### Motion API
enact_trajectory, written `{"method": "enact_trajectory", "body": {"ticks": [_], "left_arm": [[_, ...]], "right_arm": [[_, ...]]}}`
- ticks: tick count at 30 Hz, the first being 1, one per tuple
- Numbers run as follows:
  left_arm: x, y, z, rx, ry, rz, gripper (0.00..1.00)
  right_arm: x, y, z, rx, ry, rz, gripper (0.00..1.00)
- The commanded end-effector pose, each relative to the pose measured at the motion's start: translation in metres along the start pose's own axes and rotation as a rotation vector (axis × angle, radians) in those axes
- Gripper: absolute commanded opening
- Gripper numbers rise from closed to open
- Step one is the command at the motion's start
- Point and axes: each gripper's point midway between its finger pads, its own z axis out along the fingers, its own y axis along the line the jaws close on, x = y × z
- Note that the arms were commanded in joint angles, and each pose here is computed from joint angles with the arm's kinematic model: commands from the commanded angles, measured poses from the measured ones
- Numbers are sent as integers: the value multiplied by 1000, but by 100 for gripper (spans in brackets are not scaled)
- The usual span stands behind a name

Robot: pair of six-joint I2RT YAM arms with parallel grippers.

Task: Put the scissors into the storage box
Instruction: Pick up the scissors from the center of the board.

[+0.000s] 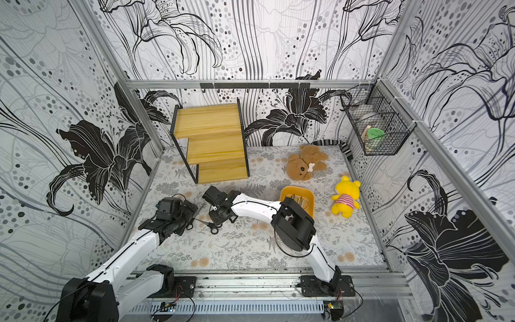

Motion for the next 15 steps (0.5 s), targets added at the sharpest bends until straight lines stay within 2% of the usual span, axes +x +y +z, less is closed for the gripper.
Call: {"method": "enact_trajectory", "body": {"ticks": [1, 15], "left_arm": [[-3, 10, 0, -15, -16, -2, 97], [-1, 22, 4, -25, -1, -4, 97]], "right_arm": [[10, 0, 8, 14, 54, -37, 38], [15, -5, 27, 75, 112, -46, 36]]}}
